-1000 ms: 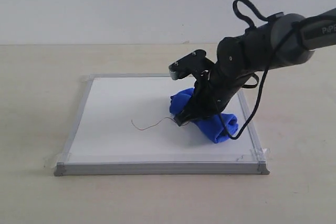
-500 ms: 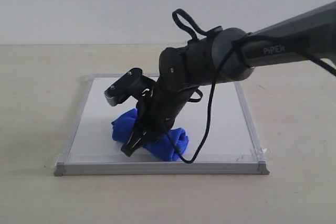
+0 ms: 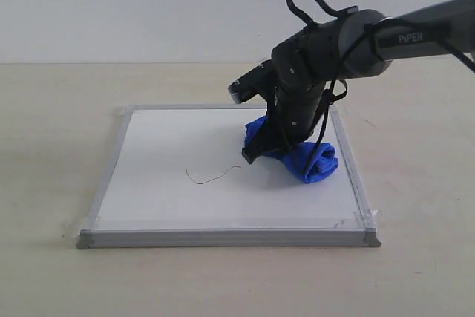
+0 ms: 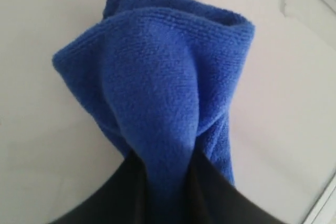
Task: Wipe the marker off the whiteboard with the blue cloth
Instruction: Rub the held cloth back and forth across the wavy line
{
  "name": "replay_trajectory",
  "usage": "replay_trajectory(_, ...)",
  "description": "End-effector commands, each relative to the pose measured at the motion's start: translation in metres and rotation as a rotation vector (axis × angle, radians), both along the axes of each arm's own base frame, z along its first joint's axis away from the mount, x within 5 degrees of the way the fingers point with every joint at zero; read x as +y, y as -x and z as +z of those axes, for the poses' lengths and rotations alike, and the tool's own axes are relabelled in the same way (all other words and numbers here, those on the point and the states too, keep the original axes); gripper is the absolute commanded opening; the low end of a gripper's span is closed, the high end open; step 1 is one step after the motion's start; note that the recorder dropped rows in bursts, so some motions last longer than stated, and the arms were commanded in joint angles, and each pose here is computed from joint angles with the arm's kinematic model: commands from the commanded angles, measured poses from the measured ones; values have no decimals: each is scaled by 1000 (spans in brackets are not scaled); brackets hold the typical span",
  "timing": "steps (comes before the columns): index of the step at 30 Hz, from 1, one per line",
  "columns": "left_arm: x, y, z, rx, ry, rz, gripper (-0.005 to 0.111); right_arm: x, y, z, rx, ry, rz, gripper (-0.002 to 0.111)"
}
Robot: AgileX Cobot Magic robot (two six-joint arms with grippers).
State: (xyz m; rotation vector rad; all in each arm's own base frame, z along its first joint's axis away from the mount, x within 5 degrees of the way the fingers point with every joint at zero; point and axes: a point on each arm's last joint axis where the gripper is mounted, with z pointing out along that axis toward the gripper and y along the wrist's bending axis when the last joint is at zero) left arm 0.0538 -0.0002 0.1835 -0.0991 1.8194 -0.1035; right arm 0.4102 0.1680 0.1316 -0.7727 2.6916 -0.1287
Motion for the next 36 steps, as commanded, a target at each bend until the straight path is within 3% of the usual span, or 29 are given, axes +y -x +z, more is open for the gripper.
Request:
replay_trajectory(1,0,0,0,-8,8,2,4,46,28,-16,164,-145,204,0)
replay_trajectory(5,0,0,0,-8,8,2,4,95,56,-9,239,-376,421,0)
replay_trajectory(7,0,0,0,-8,8,2,4,101,57,-6,239,-396,463,0)
replay_trajectory(10,0,0,0,-8,8,2,4,89,42,-5,174,-350,368,0)
replay_trajectory(16,0,0,0,-8,8,2,4,35,4,-6,-18,-17,72,0)
replay_trajectory(19,0,0,0,-8,8,2,4,35,3,-6,-34,-3,45,0)
replay_trajectory(22,0,0,0,-8,8,2,4,60,17,-14,40,-88,146,0)
replay_trajectory(25,0,0,0,-8,8,2,4,120,49,-11,179,-384,426,0)
replay_trajectory(28,0,0,0,-8,8,2,4,130,45,-2,143,-428,467,0)
replay_trajectory(32,0,0,0,-8,8,2,4,102,14,-14,62,-261,277,0)
replay_trajectory(36,0,0,0,-8,8,2,4,57,-14,-27,-21,64,45,0)
